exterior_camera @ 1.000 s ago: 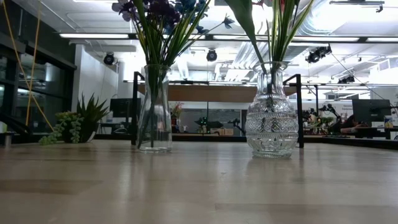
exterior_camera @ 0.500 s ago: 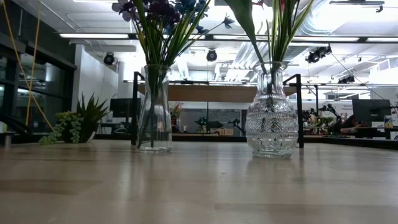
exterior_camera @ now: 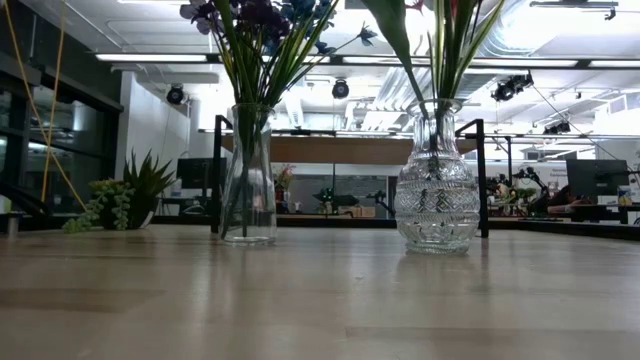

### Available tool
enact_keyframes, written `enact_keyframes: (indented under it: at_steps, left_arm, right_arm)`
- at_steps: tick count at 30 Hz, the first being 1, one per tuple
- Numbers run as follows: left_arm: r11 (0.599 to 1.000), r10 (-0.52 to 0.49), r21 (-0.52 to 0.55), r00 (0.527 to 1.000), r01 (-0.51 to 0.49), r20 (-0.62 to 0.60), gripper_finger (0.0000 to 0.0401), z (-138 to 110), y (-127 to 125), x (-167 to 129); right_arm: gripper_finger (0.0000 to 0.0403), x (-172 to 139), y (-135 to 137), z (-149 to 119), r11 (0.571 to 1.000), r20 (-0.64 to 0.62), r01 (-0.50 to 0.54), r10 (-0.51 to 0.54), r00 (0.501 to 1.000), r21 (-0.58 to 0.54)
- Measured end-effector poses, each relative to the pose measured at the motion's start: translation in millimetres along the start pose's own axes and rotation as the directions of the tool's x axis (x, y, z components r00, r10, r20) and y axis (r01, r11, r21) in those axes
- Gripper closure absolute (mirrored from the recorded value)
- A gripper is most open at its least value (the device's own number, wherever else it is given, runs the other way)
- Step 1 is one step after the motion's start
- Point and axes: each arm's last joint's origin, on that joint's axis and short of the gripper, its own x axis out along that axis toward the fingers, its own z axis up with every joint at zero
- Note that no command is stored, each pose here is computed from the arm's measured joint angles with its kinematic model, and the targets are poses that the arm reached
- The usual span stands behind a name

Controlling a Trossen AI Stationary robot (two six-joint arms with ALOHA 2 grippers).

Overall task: Pick and place flowers into a vace then onto a shelf
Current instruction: Put the red flower into the right transparent crystal vase

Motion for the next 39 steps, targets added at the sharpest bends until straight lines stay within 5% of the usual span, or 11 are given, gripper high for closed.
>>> enact_keyframes:
  at_steps: [20, 39]
  left_arm:
    - [1.000, 0.013, 0.027, 0.977, -0.007, -0.214, 0.0110, -12, 10, -1]
    - [0.999, 0.023, 0.044, 0.974, -0.014, -0.226, 0.0110, -13, 11, -2]
  right_arm:
    - [0.0403, 20, -3, -9, 0.998, -0.023, 0.042, -0.041, 0.999, 0.055]
    - [0.0403, 30, -5, -12, 0.997, -0.016, 0.073, -0.074, 0.997, -0.008]
